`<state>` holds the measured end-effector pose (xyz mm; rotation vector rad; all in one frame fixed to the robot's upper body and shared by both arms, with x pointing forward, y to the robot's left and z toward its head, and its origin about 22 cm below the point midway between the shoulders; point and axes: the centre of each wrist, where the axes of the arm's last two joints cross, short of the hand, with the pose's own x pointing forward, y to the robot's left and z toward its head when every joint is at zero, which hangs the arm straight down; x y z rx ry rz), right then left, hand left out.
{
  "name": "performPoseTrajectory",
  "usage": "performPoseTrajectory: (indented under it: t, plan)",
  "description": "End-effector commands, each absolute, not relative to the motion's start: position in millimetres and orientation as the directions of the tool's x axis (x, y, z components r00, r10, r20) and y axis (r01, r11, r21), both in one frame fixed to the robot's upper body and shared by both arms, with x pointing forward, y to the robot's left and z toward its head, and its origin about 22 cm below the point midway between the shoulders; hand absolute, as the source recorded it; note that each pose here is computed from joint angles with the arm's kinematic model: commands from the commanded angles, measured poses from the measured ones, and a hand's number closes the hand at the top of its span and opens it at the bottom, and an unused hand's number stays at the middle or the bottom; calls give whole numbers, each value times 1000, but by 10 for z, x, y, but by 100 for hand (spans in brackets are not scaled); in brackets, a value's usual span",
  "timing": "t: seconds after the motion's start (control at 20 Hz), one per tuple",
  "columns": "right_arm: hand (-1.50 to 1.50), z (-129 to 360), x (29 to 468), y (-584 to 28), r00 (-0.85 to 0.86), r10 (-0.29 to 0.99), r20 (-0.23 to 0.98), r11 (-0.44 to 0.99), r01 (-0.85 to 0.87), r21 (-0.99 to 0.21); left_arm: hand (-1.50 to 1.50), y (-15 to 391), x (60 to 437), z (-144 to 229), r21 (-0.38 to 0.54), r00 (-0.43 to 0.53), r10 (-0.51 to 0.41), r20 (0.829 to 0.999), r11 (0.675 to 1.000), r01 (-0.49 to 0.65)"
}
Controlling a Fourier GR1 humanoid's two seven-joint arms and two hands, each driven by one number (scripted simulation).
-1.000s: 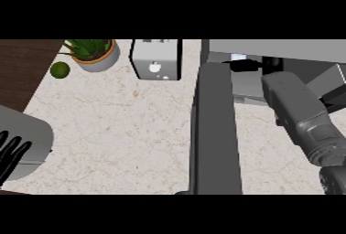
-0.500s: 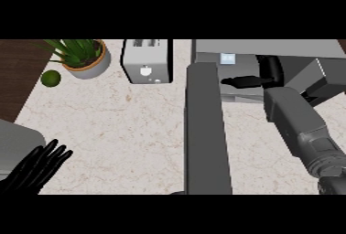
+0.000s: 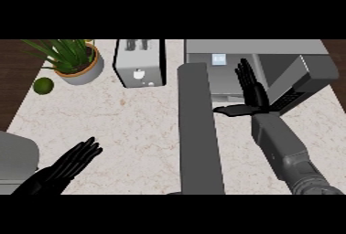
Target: Pick up the milk, place it into the microwave and close the microwave
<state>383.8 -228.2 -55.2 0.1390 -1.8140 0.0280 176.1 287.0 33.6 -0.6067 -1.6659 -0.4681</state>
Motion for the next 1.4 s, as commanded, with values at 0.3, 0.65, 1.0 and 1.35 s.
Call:
performPoseTrajectory:
  t: [0.3,0.65,1.0,1.35]
  plan:
    - [-150,-1259,3110,-2236,-149,-61,987,993,-112,44,150,2467,2018,134,23,-140,87,986,768,641]
    - [-150,-1601,2403,-2682,-135,-31,990,998,-62,22,150,2267,2307,-10,92,-126,-12,992,750,655]
    - [-150,-1571,1649,-3405,-151,-24,988,1000,9,25,150,1968,2441,-74,182,-163,-91,982,677,714]
    - [-150,-1333,1015,-3585,-201,-83,976,997,-12,82,150,1444,2485,-343,248,-244,-96,965,635,732]
